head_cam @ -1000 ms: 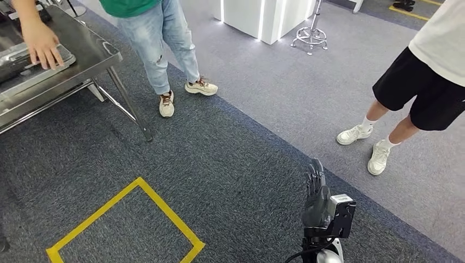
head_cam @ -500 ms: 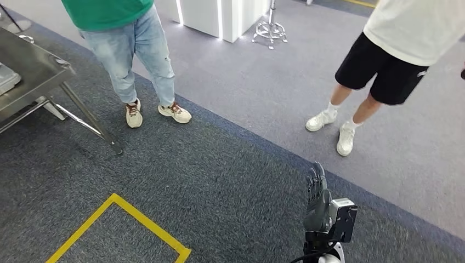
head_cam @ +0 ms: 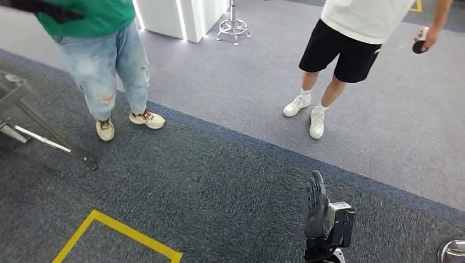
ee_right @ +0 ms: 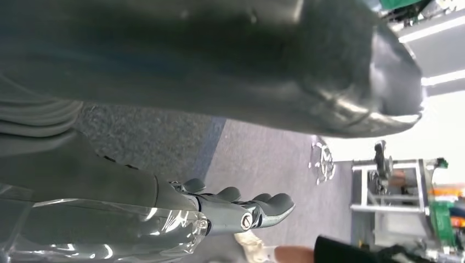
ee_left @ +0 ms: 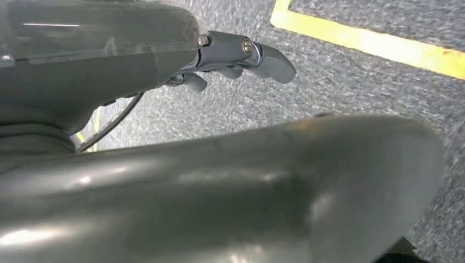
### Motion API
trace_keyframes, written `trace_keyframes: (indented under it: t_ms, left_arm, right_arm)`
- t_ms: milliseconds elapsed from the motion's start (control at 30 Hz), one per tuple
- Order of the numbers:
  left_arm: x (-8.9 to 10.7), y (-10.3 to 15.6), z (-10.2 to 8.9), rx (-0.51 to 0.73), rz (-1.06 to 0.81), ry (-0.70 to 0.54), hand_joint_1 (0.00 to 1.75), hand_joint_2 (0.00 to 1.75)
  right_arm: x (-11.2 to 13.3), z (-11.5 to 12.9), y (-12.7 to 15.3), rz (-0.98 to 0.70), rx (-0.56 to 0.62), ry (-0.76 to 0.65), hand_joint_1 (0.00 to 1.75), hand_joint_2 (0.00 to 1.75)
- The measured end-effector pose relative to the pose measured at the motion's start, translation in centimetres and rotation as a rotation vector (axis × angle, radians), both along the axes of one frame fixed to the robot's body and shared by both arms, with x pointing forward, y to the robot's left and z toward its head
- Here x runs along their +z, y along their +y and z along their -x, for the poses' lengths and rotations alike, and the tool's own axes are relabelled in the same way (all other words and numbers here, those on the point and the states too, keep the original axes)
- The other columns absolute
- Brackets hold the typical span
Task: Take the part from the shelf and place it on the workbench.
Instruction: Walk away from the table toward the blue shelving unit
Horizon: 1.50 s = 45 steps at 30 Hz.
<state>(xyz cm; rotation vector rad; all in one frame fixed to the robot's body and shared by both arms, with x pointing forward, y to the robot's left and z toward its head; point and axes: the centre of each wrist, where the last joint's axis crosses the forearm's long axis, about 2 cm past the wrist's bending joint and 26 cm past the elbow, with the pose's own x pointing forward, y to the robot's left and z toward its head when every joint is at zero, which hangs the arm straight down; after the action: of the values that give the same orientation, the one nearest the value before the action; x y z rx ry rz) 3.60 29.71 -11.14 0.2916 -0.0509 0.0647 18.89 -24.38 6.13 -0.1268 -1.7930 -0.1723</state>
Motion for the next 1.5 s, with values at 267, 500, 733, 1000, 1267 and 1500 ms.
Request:
trace_keyframes:
  t_ms: [267,500,733,1000,1267,1500]
  left_arm:
    - [0.0,0.0,0.3,0.008,-0.01,-0.004,0.0,0.0]
    - [0.0,0.0,0.5,0.012,-0.023,-0.055,0.0,0.0]
    - [0.0,-0.1,0.4,0.003,-0.02,-0.061,0.0,0.0]
    - [0.0,-0.1,0.1,-0.027,-0.03,-0.058,0.0,0.0]
    - [0.0,0.2,0.1,-0.059,-0.026,-0.055,0.0,0.0]
    - [0.0,0.3,0.1,-0.073,-0.022,-0.055,0.0,0.0]
  right_arm:
    - [-1.0,0.0,-1.1,0.02,-0.029,0.054,0.0,0.0]
    - [-3.5,-0.5,-2.7,0.037,-0.081,0.148,0.0,0.0]
    - [-5.1,-0.5,-3.7,0.035,-0.118,0.22,0.0,0.0]
    - [-10.2,-0.1,-5.0,0.023,-0.199,0.44,0.0,0.0]
    - [-13.8,3.2,-5.4,-0.019,-0.294,0.735,0.0,0.0]
    - [-15.1,5.6,-6.1,-0.056,-0.371,0.944,0.0,0.0]
